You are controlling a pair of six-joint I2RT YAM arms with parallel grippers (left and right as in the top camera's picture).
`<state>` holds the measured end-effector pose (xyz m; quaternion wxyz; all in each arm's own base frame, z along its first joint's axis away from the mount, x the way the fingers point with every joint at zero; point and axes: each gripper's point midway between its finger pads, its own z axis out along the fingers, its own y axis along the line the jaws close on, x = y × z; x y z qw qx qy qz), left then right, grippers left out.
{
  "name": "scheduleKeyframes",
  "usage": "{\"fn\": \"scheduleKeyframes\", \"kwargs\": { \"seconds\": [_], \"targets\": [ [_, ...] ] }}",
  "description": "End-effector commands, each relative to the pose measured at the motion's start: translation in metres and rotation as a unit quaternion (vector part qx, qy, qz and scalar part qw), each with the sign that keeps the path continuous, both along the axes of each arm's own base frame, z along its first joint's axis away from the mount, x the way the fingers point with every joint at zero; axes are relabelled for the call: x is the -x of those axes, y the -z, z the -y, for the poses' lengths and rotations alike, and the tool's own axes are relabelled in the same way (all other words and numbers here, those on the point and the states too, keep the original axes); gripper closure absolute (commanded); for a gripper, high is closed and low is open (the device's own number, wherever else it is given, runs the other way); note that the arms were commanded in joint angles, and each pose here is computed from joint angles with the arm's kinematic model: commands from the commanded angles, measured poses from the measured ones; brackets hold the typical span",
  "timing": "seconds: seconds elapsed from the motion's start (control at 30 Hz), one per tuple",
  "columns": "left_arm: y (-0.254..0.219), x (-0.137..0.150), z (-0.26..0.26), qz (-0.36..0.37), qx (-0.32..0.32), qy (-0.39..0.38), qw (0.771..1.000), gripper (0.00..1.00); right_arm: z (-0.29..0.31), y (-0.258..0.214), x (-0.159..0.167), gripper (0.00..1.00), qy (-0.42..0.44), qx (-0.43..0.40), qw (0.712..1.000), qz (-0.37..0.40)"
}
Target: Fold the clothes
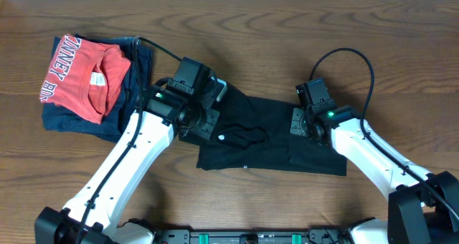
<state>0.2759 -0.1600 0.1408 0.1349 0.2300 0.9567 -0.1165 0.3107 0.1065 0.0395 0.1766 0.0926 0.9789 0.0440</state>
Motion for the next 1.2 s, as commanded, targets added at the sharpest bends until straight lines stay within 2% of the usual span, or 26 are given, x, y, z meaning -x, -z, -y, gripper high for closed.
{"fn": "scheduleKeyframes", "kwargs": {
  "seconds": [0.0,0.17,0.2,0.27,0.43,0.57,0.77,0.87,0.9,1.03,1.17],
  "targets": [
    [-0.003,-0.001,-0.001,0.005,-0.001,0.000,1.000,0.83,-0.002,0.001,-0.003,0.96,0.006,0.004,1.000,0.009],
    [-0.003,-0.001,-0.001,0.004,-0.002,0.000,1.000,0.83,-0.019,-0.004,-0.011,0.99,-0.008,-0.039,0.999,0.023],
    [-0.002,0.000,-0.001,0.002,-0.002,0.000,1.000,0.83,-0.021,-0.004,-0.010,0.93,-0.011,-0.044,0.999,0.022],
    [-0.002,0.001,-0.002,-0.001,-0.004,0.000,1.000,0.83,-0.018,-0.003,-0.004,0.54,-0.022,-0.034,0.999,0.009],
    [-0.001,0.005,-0.004,-0.009,-0.008,0.000,1.000,0.83,-0.018,-0.014,0.020,0.51,-0.103,-0.016,0.994,-0.027],
    [-0.002,0.005,-0.004,-0.007,-0.007,0.000,1.000,0.83,-0.016,-0.032,0.042,0.43,-0.131,-0.008,0.991,-0.038],
    [-0.016,0.009,-0.006,0.007,0.006,-0.017,1.000,0.83,-0.030,-0.027,0.076,0.43,-0.170,-0.013,0.982,-0.084],
    [-0.029,0.011,-0.007,0.027,0.015,-0.016,0.999,0.83,-0.030,-0.018,0.077,0.46,-0.154,0.015,0.984,-0.088],
    [-0.033,0.012,-0.007,0.033,0.018,-0.016,0.999,0.79,-0.029,-0.015,0.076,0.46,-0.146,0.024,0.985,-0.089],
    [-0.049,0.016,-0.009,0.059,0.031,-0.016,0.998,0.77,-0.023,0.001,0.073,0.51,-0.127,0.055,0.985,-0.102],
    [-0.062,0.019,-0.010,0.079,0.040,-0.016,0.996,0.75,-0.021,0.018,0.069,0.51,-0.121,0.073,0.983,-0.116]
  ]
}}
